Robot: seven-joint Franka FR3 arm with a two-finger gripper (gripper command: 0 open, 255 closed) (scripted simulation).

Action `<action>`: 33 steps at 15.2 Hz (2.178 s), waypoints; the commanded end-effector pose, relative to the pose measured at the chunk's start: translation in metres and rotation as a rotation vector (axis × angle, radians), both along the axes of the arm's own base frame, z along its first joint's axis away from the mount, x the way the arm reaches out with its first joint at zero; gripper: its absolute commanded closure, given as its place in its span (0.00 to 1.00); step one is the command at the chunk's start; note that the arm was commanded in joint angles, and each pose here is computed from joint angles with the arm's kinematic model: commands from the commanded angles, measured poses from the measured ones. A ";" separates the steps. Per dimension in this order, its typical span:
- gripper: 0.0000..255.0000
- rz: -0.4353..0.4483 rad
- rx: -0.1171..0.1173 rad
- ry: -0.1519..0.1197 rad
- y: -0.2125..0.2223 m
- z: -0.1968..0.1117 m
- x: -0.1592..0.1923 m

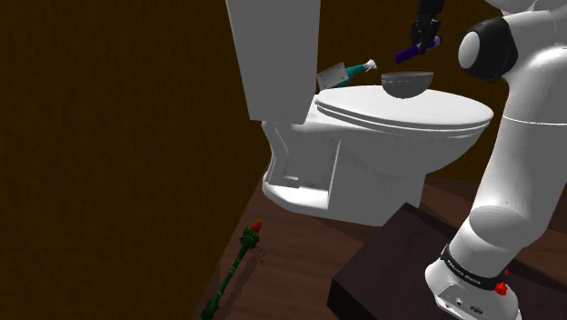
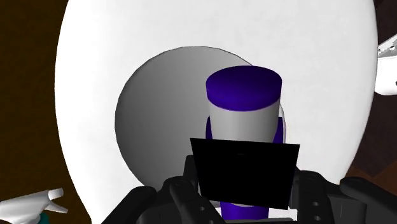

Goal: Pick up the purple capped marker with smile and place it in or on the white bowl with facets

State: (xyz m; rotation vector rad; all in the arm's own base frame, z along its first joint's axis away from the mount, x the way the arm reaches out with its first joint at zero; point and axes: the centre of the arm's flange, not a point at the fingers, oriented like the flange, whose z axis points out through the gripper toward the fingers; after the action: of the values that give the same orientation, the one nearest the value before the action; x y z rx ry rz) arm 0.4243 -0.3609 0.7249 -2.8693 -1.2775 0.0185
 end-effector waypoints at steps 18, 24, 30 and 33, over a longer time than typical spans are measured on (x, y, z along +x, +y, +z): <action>1.00 0.006 0.000 -0.001 -0.027 -0.068 0.003; 0.00 0.006 0.000 -0.001 -0.027 -0.068 0.003; 0.00 0.006 0.000 -0.001 -0.027 -0.028 0.003; 0.00 0.006 0.000 -0.001 -0.027 -0.018 0.003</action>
State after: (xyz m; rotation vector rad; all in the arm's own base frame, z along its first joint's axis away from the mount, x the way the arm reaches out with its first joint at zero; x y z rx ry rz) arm 0.4271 -0.3877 0.7052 -2.8671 -1.2847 0.0168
